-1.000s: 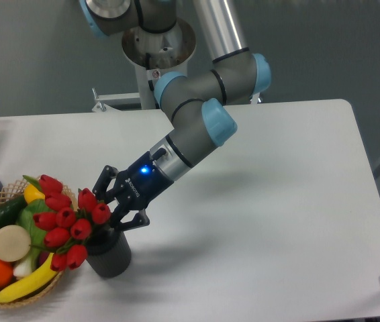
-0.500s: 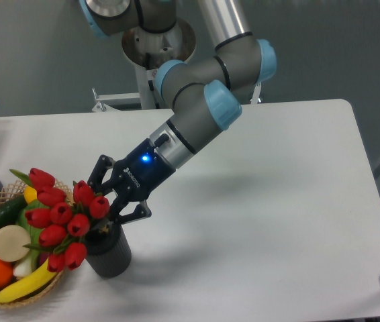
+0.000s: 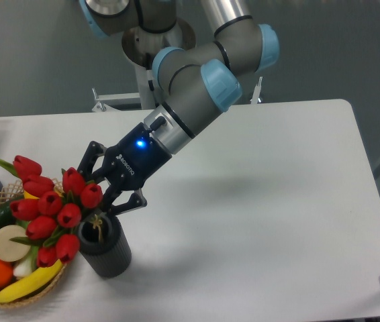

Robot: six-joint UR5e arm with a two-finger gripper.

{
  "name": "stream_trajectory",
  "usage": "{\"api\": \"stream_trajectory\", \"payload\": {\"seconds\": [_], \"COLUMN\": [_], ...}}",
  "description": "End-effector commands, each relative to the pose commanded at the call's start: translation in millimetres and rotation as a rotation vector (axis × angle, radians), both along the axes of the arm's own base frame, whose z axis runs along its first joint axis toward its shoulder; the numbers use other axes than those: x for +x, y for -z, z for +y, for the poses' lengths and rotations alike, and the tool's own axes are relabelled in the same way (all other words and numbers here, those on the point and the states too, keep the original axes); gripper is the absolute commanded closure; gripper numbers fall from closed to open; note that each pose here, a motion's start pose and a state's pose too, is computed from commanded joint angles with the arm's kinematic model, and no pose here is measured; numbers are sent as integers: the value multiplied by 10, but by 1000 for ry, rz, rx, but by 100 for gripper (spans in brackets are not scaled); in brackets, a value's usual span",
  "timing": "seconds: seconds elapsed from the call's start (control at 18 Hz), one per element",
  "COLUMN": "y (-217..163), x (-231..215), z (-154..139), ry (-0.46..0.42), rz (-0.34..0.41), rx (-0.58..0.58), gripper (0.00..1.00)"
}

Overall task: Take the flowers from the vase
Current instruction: 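Lift the gripped tulips up out of the grey vase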

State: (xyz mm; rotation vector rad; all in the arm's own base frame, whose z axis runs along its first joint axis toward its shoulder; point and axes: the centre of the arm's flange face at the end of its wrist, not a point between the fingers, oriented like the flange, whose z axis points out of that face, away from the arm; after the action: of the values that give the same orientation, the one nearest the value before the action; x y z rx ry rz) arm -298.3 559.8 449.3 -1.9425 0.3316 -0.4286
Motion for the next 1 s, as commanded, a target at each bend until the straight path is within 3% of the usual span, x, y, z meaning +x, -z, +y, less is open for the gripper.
{"api": "stream_trajectory", "payload": {"seconds": [0.72,1.0], "y": [-852,-995], "x": [-130,-555], "z": [-10,-258], "ry": [-74,-158], "rz": [-10,-6], "rx": [42,53], "gripper": [60,60]}}
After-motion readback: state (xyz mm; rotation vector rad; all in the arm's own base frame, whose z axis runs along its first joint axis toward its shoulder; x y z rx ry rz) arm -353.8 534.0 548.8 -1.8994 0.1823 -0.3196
